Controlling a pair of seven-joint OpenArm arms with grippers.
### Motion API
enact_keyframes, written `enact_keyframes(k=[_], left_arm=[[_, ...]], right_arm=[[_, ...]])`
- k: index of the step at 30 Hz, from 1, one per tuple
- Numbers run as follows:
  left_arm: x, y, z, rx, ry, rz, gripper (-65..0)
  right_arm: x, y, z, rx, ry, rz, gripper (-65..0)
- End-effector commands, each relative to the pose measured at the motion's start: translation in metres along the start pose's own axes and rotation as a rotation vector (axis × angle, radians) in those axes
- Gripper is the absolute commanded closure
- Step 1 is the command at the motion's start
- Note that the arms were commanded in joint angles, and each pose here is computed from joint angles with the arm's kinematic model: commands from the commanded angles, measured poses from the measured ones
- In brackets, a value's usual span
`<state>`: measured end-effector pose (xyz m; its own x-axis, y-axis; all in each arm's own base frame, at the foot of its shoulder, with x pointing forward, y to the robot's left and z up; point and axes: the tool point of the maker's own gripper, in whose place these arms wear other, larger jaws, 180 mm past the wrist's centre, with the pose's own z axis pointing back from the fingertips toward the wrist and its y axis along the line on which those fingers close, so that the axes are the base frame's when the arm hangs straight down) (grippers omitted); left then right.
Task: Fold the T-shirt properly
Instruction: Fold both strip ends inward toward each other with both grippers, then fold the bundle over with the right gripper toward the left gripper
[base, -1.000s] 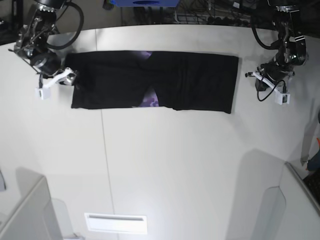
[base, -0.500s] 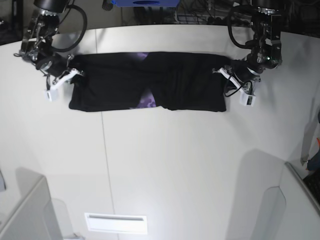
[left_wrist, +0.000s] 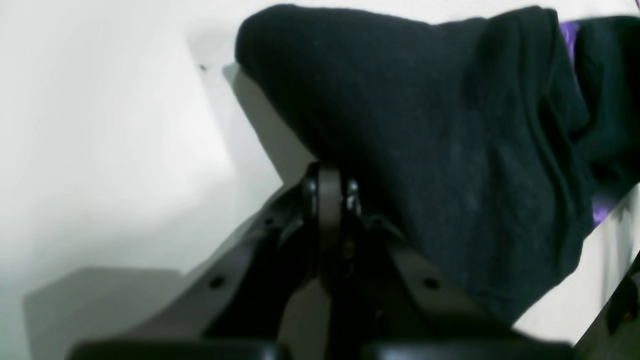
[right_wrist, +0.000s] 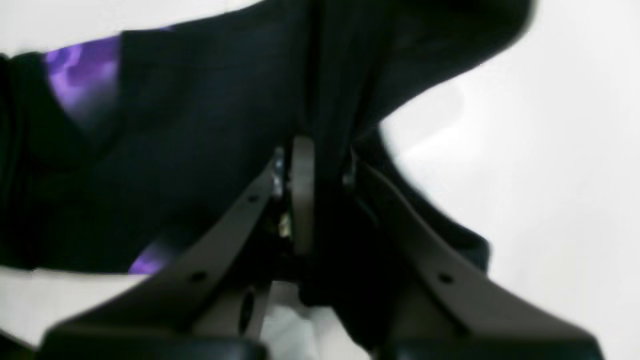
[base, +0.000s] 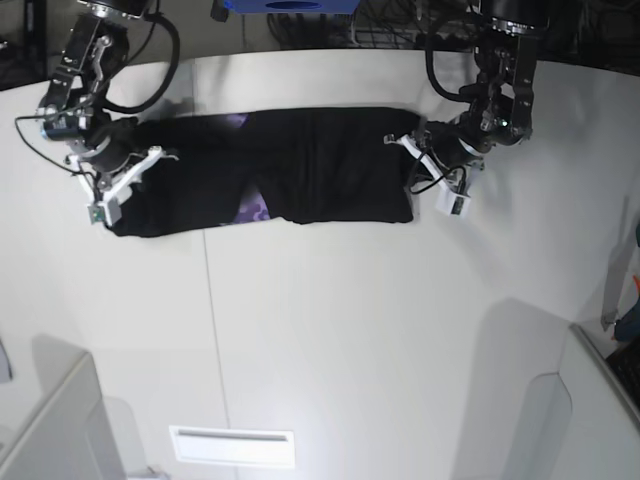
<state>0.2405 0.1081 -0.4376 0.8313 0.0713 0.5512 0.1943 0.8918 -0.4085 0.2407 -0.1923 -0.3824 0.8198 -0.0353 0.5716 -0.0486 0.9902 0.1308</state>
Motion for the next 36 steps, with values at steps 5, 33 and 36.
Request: enact_keyframes(k=[5,33,36], left_arm=[[0.001,0.003,0.004,0.023,0.017,-0.022,0.0],[-0.005,0.010,0.006,0.038,0.041,-0.038,0.0],[-0.004,0.006,0.004,0.030,0.035,-0.031,0.0]], right_arm=[[0.012,0.061,0.009,0.115,-0.052,0.074,0.0],[0.016,0.244,0.014,0.508,-0.058,0.046,0.0],[0.017,0.232,0.011,0.483,-0.056,0.074,0.0]])
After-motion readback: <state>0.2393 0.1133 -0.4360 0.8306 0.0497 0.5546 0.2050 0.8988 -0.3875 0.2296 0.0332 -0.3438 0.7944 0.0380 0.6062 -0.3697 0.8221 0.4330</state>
